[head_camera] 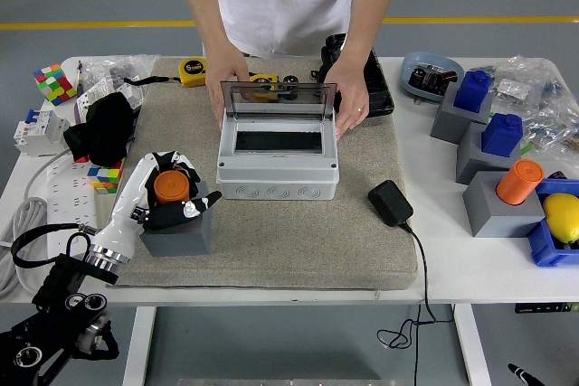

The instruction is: Fetch the battery,place it into the box,close the lid of the box

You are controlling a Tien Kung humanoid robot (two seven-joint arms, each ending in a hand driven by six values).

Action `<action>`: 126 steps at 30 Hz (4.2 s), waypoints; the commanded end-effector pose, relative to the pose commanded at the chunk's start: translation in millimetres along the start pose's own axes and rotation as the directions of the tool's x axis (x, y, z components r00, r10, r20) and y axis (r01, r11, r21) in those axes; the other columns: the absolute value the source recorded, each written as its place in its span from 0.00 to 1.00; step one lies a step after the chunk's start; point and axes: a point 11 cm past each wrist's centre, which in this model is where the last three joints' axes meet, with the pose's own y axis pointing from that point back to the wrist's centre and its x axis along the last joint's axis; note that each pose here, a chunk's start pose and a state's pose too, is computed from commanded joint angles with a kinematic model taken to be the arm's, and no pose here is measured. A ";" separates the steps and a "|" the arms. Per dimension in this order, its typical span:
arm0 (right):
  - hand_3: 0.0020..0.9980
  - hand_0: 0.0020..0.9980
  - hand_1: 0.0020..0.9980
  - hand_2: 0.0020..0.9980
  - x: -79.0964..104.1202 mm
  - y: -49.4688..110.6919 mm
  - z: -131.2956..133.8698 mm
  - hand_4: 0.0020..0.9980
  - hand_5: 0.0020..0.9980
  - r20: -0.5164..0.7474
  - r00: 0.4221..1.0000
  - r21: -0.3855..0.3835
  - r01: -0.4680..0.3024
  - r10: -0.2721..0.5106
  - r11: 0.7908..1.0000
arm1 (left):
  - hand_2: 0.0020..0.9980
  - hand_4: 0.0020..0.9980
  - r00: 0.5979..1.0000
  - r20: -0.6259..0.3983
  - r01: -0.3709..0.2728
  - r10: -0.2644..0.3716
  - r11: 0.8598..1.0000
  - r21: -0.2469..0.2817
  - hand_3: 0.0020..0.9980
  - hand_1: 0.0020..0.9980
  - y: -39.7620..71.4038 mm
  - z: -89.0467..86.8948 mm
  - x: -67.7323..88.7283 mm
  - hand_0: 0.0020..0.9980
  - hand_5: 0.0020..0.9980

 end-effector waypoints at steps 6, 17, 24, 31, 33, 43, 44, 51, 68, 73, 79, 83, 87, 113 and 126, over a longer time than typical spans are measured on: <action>0.58 0.65 0.67 0.69 -0.2 0.0 -0.9 0.96 0.56 0.001 1.000 0.002 0.000 0.000 1.000 | 0.16 0.85 1.000 0.007 0.004 -0.004 1.000 -0.009 0.25 0.03 -2.4 2.9 0.7 0.04 0.00; 0.58 0.65 0.67 0.69 0.0 0.1 -2.4 0.95 0.56 0.001 1.000 0.004 -0.001 0.001 1.000 | 0.16 0.84 0.997 0.060 0.054 -0.049 0.995 -0.084 0.25 0.03 -20.0 31.5 4.8 0.04 0.00; 0.58 0.65 0.67 0.69 0.7 0.3 -3.7 0.95 0.56 -0.003 1.000 0.005 -0.003 0.004 1.000 | 0.16 0.81 0.976 0.181 0.150 -0.121 0.976 -0.155 0.25 0.03 -48.8 72.3 6.8 0.04 0.00; 0.58 0.65 0.67 0.69 0.4 0.2 -3.1 0.95 0.56 -0.002 1.000 0.003 -0.004 0.004 1.000 | 0.15 0.81 0.908 0.369 0.270 -0.199 0.951 -0.150 0.24 0.03 -76.5 96.3 -9.4 0.04 0.00; 0.58 0.65 0.67 0.69 0.4 0.2 -2.7 0.95 0.56 -0.003 1.000 0.001 -0.004 0.004 1.000 | 0.15 0.81 0.886 0.418 0.285 -0.202 0.948 -0.145 0.24 0.03 -83.3 99.3 -14.5 0.04 0.00; 0.58 0.65 0.67 0.69 -2.2 -0.2 0.6 0.95 0.56 -0.008 1.000 -0.005 0.000 0.000 1.000 | 0.15 0.76 0.804 0.543 0.366 -0.242 0.922 -0.130 0.24 0.03 -109.0 102.3 -44.9 0.04 0.00; 0.58 0.65 0.67 0.69 -2.1 -0.3 1.2 0.95 0.56 -0.008 1.000 -0.006 -0.001 0.001 1.000 | 0.15 0.76 0.802 0.544 0.370 -0.248 0.920 -0.127 0.24 0.03 -110.1 101.3 -47.4 0.04 0.00; 0.58 0.65 0.67 0.69 -1.6 -0.5 5.4 0.95 0.56 -0.007 1.000 -0.014 -0.001 0.000 1.000 | 0.14 0.74 0.796 0.544 0.383 -0.267 0.917 -0.110 0.24 0.03 -115.5 93.9 -58.9 0.04 0.00; 0.58 0.65 0.67 0.69 -4.2 -0.9 8.1 0.95 0.56 -0.011 1.000 -0.018 0.003 -0.003 1.000 | 0.15 0.75 0.687 0.697 0.333 -0.208 0.942 -0.047 0.25 0.04 -139.3 75.3 -64.2 0.04 0.00; 0.58 0.65 0.67 0.69 -4.4 -0.8 7.1 0.95 0.56 -0.012 1.000 -0.017 0.003 -0.003 1.000 | 0.15 0.73 0.662 0.722 0.309 -0.201 0.951 -0.018 0.25 0.04 -149.2 73.8 -67.8 0.04 0.00; 0.58 0.65 0.67 0.69 -4.6 -0.9 7.9 0.95 0.56 -0.012 1.000 -0.019 0.004 -0.004 1.000 | 0.16 0.74 0.653 0.731 0.269 -0.199 0.963 0.022 0.26 0.05 -159.0 70.4 -71.2 0.04 0.00; 0.58 0.65 0.67 0.69 -4.5 -0.9 8.2 0.95 0.56 -0.013 1.000 -0.019 0.004 -0.004 1.000 | 0.16 0.74 0.653 0.731 0.255 -0.199 0.966 0.034 0.26 0.05 -160.0 66.9 -71.9 0.04 0.00; 0.58 0.65 0.67 0.69 -4.5 -0.9 8.9 0.95 0.56 -0.014 1.000 -0.021 0.004 -0.004 1.000 | 0.20 0.77 0.643 0.740 0.242 -0.199 0.969 0.050 0.29 0.09 -159.1 61.6 -72.0 0.06 0.00; 0.58 0.65 0.67 0.69 -5.4 -0.9 8.9 0.95 0.56 -0.017 1.000 -0.021 0.005 -0.006 1.000 | 0.30 0.90 0.658 0.733 0.200 -0.173 0.978 0.051 0.51 0.25 -158.4 60.5 -81.0 0.13 0.00; 0.58 0.65 0.67 0.69 -5.6 -0.9 8.2 0.95 0.56 -0.015 1.000 -0.019 0.007 -0.007 1.000 | 0.46 0.99 0.663 0.733 0.208 -0.153 0.978 0.016 0.58 0.47 -156.5 61.0 -80.5 0.31 0.00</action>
